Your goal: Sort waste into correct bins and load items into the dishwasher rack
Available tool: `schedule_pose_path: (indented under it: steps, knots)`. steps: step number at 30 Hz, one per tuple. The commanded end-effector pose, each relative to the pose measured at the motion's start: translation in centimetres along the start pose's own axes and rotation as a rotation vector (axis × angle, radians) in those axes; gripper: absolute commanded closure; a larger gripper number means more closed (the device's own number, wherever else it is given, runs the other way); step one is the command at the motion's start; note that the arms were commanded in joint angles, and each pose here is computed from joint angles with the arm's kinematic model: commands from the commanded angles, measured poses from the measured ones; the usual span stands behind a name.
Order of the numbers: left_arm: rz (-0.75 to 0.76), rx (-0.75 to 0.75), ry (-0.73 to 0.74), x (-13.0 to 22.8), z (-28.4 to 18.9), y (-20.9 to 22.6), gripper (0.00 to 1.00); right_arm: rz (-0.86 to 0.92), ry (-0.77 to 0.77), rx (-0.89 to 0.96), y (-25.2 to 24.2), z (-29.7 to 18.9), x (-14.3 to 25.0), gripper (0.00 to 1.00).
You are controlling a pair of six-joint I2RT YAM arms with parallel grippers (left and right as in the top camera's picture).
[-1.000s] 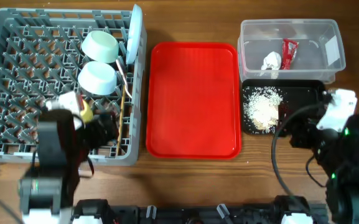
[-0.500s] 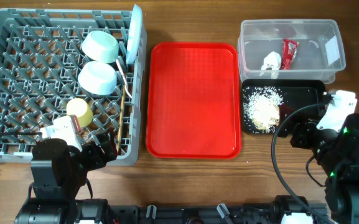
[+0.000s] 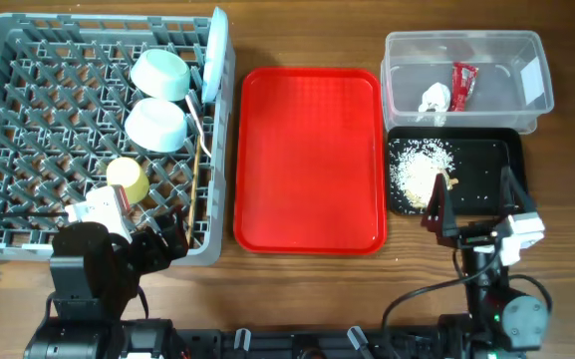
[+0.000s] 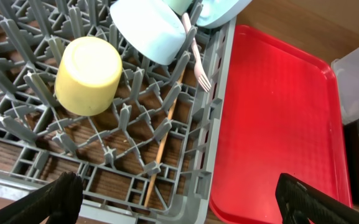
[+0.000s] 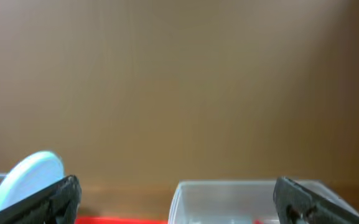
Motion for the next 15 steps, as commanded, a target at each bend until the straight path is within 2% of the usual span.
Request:
schedule_pose_path:
  steps: [1, 2, 3, 15]
  knots:
    - [-0.006, 0.004, 0.001, 0.1, 0.1, 0.0, 0.00, -0.029, 0.123, 0.028, -0.8, -0.3, 4.4, 0.00]
    - [-0.006, 0.004, 0.001, 0.1, 0.1, 0.0, 0.00, -0.019, 0.246, 0.053, -1.1, -0.6, 6.2, 0.00]
    - [-0.006, 0.004, 0.001, 0.1, 0.1, 0.0, 0.00, -0.016, 0.278, 0.057, -1.2, -0.8, 6.7, 0.00]
    - [-0.006, 0.004, 0.001, 0.1, 0.1, 0.0, 0.00, -0.017, 0.282, 0.057, -1.2, -0.8, 6.8, 0.00]
Point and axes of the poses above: each gripper's point midway between its finger pads, its own z axis out along the fingers, its own y axis along the line the jaws close on, x = y × z, the point moved 9 cm from there along -z, back along the fingers, and after that the axes turned 5 degrees about z, right-handed, at the moved point
